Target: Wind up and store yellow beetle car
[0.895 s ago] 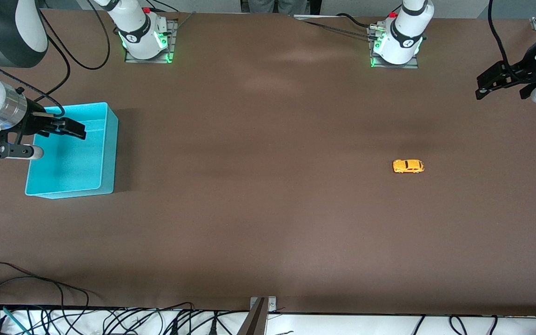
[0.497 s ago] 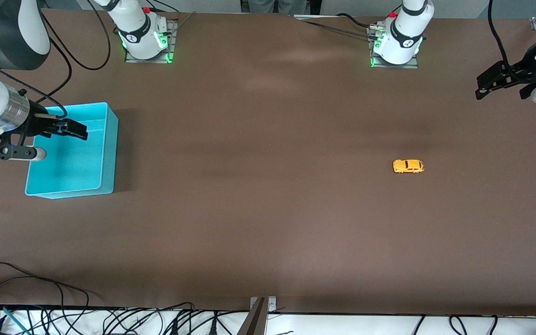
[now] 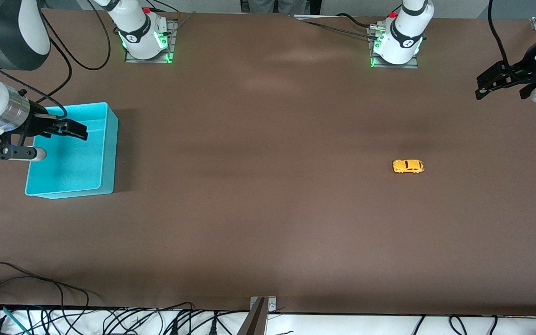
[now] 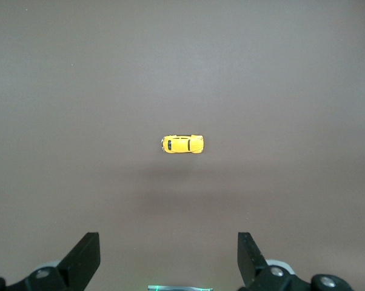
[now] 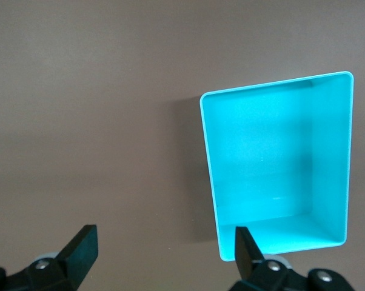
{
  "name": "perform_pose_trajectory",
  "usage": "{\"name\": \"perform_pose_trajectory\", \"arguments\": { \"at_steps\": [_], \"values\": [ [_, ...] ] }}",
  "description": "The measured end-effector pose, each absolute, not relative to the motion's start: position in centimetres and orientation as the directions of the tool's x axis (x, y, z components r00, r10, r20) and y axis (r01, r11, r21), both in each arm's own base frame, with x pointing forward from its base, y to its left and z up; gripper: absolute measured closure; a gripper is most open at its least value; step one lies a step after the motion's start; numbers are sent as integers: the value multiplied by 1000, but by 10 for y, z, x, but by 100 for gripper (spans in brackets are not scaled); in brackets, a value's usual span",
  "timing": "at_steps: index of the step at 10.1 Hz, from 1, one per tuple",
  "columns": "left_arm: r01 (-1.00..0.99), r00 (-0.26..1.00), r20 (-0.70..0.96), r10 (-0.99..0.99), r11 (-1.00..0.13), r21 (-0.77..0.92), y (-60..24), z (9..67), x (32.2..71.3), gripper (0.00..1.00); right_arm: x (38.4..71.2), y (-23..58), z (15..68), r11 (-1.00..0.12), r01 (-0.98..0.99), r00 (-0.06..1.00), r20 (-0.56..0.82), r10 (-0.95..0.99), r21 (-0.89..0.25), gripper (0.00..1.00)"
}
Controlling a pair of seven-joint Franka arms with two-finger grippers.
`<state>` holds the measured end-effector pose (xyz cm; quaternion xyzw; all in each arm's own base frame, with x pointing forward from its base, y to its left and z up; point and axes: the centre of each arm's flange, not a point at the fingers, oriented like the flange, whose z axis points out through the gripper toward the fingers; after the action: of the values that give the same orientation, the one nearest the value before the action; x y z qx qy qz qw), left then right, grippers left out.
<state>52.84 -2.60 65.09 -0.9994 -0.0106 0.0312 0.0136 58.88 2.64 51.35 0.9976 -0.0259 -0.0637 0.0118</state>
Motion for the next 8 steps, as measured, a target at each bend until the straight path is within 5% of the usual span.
{"name": "perform_pose_trajectory", "arguments": {
  "at_steps": [8],
  "values": [
    [20, 998, -62, 22, -999, -28, -26, 651, 528, 0, 589, 26, 514, -998, -49, 991, -121, -52, 34, 0]
  ]
}}
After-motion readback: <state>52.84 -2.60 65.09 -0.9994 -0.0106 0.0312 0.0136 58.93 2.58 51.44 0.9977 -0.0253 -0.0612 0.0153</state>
